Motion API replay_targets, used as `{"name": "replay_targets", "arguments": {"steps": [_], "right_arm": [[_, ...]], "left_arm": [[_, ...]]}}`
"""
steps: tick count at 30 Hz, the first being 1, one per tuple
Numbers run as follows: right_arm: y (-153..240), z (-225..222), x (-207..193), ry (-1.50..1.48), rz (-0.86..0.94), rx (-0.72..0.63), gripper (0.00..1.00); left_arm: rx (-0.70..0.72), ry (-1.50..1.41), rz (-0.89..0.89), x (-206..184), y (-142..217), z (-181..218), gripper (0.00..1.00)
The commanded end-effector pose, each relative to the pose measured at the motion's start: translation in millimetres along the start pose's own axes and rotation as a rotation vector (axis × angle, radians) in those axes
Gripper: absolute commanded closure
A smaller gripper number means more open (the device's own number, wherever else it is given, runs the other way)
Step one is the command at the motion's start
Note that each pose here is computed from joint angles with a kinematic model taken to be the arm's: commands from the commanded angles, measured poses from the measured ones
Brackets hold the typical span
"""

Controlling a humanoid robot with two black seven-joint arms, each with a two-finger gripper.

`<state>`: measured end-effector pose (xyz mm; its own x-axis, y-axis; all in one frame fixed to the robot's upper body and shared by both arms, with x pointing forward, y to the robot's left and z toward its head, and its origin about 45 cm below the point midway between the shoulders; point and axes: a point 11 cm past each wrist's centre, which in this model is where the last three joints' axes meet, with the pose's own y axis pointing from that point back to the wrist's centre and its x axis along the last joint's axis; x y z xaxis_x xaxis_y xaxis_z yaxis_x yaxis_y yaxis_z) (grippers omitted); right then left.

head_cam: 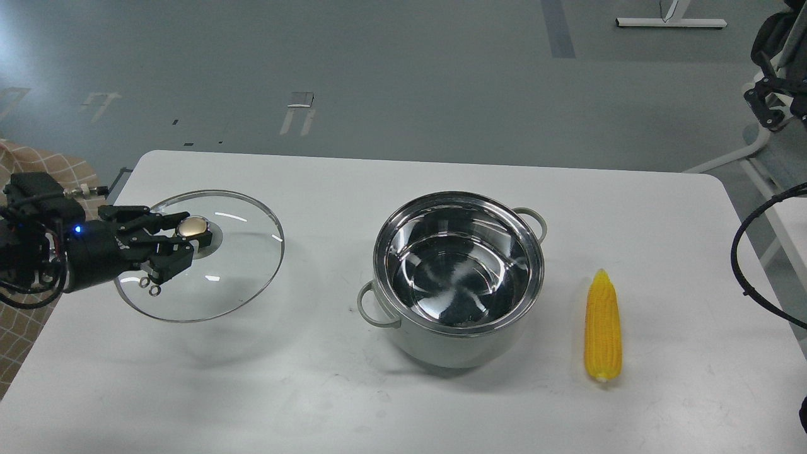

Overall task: Open pot and put corn in
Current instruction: 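Lift the glass lid off the pot and lower it onto the table, then release the lid and withdraw the left arm upward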

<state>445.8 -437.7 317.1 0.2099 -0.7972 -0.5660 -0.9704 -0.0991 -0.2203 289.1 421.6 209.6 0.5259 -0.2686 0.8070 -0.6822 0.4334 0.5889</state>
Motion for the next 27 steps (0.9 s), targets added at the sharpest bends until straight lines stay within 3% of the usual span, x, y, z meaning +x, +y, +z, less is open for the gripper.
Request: {"name": "replay_targets", "arguments": {"steps": [1,7,11,19,21,22,23,27], "right_arm": [[0.4,-1.0,0.7,0.002,0.002,0.001,0.00],[0.4,-1.9,0.5,0.004,0.001,0.002,0.00],[2.8,1.8,2.9,0.001,0.007,-0.005,0.00],[3.7,5.5,3.5,-0.001,0.009,-0.013,0.00],[4.8,6.9,4.3,0.000,0.010,-0.016,0.00],[5.3,7.3,4.8,0.000,0.012,-0.017,0.00],[5.2,7.0,4.4,0.001,0.010,-0.017,0.00],[8.6,7.9,0.9,0.011,-0.004,-0.019,0.00]], "left_arm": [[0.026,0.069,-0.015,-26.7,-11.4,-6.1,0.65],[0.031,0.113,-0.003,-32.0,-20.9,-6.3,0.65],[0.032,0.114,-0.002,-33.3,-21.0,-6.1,0.58],[0.051,0.142,-0.007,-51.0,-28.4,-8.5,0.58],[0.050,0.148,-0.005,-52.4,-31.1,-7.4,0.49],[0.050,0.148,-0.004,-52.2,-31.1,-7.5,0.30],[0.048,0.149,-0.005,-52.9,-30.9,-7.1,0.25],[0.042,0.148,-0.003,-51.9,-31.3,-6.3,0.23]]}}
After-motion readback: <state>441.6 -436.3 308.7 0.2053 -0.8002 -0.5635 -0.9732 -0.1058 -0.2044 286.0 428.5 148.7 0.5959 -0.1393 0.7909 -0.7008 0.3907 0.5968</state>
